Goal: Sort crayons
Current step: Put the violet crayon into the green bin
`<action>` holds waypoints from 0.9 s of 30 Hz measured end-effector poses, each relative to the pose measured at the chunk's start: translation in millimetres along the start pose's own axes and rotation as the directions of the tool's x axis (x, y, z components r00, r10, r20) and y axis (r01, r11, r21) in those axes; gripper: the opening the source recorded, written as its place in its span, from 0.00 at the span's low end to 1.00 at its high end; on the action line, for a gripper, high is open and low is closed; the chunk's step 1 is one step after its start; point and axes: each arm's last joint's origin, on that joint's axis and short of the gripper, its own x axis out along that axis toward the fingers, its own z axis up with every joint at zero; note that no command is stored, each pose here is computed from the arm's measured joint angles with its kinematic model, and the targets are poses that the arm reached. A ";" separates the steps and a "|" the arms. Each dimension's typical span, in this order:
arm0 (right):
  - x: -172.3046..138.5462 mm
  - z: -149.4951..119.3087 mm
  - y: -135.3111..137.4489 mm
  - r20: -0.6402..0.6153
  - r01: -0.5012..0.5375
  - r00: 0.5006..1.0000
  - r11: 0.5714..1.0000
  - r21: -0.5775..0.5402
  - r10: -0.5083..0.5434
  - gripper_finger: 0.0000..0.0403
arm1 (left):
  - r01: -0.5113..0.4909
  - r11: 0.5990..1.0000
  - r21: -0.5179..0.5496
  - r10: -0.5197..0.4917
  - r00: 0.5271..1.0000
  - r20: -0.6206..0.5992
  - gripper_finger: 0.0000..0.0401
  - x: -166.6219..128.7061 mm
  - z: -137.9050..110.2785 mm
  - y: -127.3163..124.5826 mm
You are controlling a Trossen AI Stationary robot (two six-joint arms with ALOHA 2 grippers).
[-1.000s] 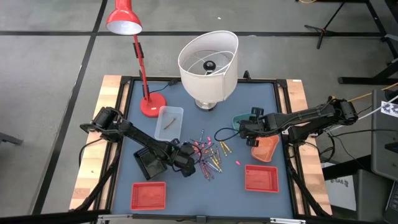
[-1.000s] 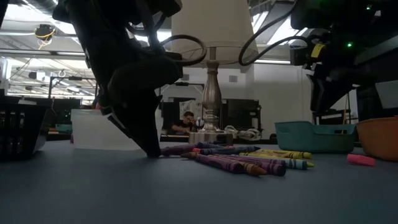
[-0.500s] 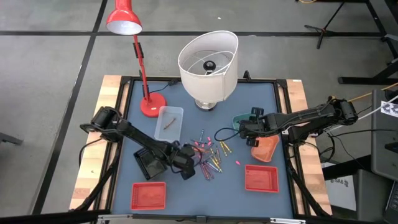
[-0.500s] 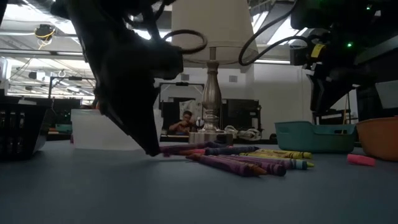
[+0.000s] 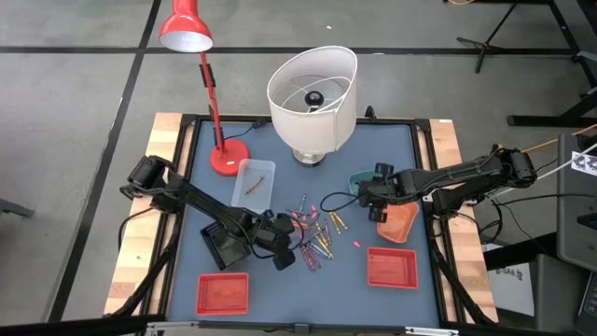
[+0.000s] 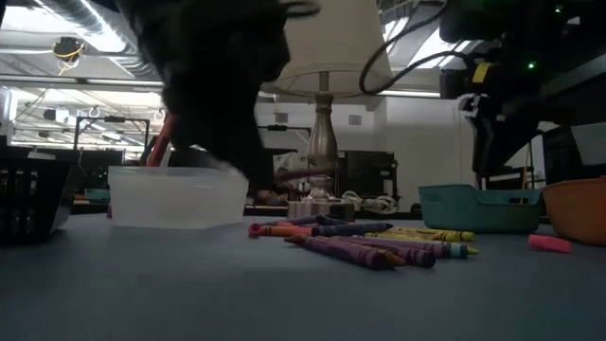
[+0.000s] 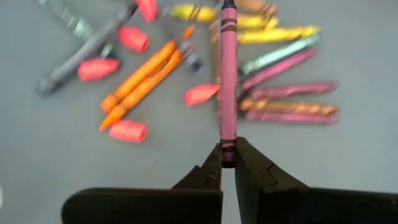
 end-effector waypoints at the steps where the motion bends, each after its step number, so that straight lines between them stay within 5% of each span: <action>1: 0.0 1.8 1.6 0.013 -0.046 0.999 0.999 0.006 0.045 0.31 | 0.013 1.000 0.010 -0.013 1.000 0.020 0.01 -0.1 1.8 -1.4; 5: -1.8 13.2 8.7 0.108 -0.250 0.963 0.968 0.013 0.248 0.31 | 0.054 0.997 0.057 -0.059 0.994 0.097 0.01 -0.7 8.3 -7.2; 11: -8.7 31.7 16.4 0.273 -0.472 0.843 0.881 -0.039 0.464 0.31 | 0.096 0.987 0.131 -0.120 0.975 0.190 0.01 -2.5 16.5 -14.4; 18: -17.1 46.6 19.3 0.410 -0.561 0.726 0.821 -0.112 0.552 0.31 | 0.086 0.975 0.206 -0.146 0.943 0.300 0.01 -5.5 25.1 -20.1; 27: -24.8 58.2 19.0 0.526 -0.567 0.645 0.809 -0.156 0.554 0.31 | 0.016 0.968 0.250 -0.127 0.893 0.433 0.01 -9.5 34.8 -23.6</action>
